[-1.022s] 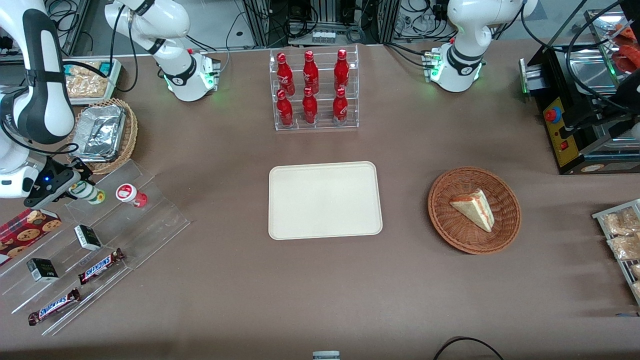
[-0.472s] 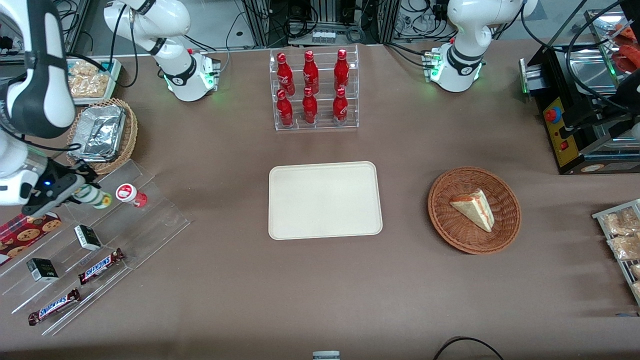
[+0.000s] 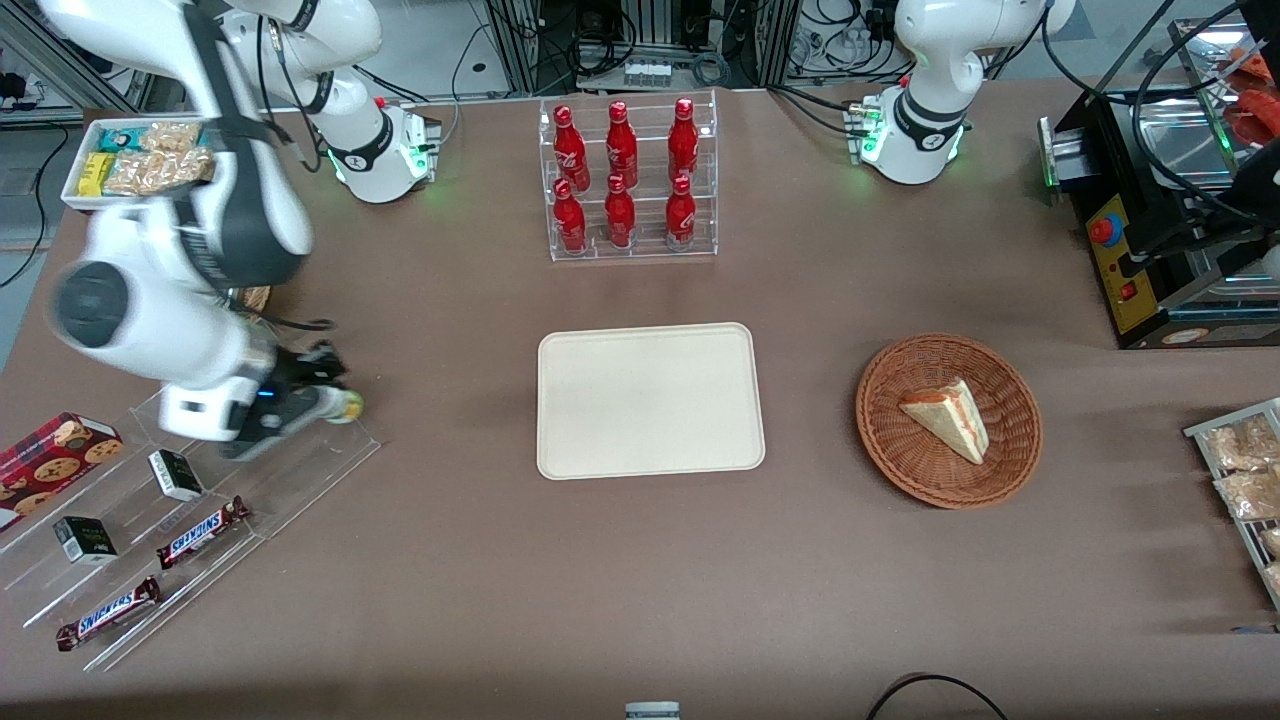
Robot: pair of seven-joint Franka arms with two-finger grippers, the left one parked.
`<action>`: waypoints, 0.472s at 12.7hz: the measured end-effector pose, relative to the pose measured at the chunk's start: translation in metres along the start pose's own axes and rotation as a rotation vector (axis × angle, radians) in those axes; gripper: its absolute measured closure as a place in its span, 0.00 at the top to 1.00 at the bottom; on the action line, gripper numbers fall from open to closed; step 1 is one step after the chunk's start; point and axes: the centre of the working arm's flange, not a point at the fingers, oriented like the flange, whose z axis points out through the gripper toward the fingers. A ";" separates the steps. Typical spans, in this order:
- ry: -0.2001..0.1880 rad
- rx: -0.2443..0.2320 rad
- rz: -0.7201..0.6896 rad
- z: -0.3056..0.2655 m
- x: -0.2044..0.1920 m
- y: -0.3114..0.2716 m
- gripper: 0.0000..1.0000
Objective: Place green gum on tray
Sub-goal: 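Lift the green gum jar and carry it over the cream tray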
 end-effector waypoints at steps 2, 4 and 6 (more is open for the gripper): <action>-0.003 -0.007 0.076 0.010 0.031 -0.056 0.59; 0.020 0.010 0.152 0.030 0.056 -0.110 0.59; 0.040 0.016 0.232 0.056 0.075 -0.161 0.59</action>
